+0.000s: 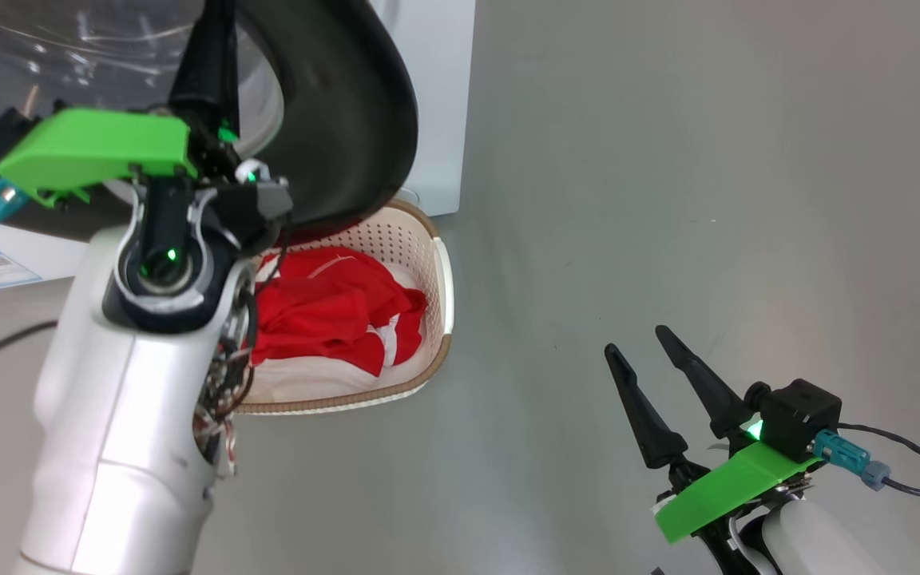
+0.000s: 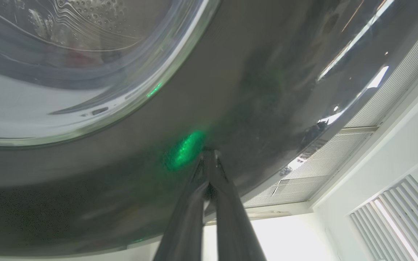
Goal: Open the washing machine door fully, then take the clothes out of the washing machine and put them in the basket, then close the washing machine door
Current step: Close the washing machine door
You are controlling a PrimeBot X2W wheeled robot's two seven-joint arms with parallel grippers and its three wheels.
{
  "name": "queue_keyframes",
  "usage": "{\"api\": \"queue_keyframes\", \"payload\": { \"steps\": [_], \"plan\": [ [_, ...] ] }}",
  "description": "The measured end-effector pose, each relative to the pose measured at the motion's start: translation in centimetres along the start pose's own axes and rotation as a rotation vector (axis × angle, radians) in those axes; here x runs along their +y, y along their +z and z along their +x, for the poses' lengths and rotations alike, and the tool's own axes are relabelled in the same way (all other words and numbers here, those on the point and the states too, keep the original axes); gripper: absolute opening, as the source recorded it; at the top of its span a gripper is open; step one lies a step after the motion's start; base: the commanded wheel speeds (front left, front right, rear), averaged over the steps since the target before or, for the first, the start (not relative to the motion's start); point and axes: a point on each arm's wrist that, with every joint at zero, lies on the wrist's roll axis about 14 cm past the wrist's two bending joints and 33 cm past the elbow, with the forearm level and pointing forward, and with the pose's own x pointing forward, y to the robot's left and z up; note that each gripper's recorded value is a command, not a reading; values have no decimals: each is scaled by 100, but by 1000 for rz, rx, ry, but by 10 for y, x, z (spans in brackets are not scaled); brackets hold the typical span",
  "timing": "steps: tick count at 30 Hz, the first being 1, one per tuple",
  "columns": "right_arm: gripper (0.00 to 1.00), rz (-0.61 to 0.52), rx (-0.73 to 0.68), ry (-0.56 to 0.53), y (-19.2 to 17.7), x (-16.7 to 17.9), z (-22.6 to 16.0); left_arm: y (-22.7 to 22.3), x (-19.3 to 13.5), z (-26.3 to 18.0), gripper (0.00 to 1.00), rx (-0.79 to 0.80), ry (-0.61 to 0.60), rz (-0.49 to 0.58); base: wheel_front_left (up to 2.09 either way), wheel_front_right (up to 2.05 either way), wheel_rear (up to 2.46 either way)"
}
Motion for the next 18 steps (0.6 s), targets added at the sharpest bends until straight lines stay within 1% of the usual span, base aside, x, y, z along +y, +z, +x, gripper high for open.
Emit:
{"api": "queue_keyframes", "payload": {
  "steps": [6, 12, 13, 14, 15, 18],
  "plan": [
    [100, 0, 11, -4, -4, -2, -1, -6, -1, 12, 0, 14, -11, -9, 0, 0, 0],
    [100, -4, 2, 6, 0, 2, -2, -17, -6, 9, 0, 47, -34, -11, 0, 0, 0],
    [100, -5, -1, 9, 1, 3, -3, -18, -6, 8, 29, 48, -33, -14, 0, 0, 0],
    [100, -6, -6, 11, 3, 4, -3, -19, -7, 6, 98, 49, -34, -12, 0, 0, 0],
    [100, -7, -10, 14, 4, 5, -4, -19, -8, 3, 100, 49, -34, -11, 0, 0, 0],
    [100, -10, -24, 23, 9, 9, -6, -17, -1, -9, 100, 40, -17, -11, 0, 0, 0]
  ]
}}
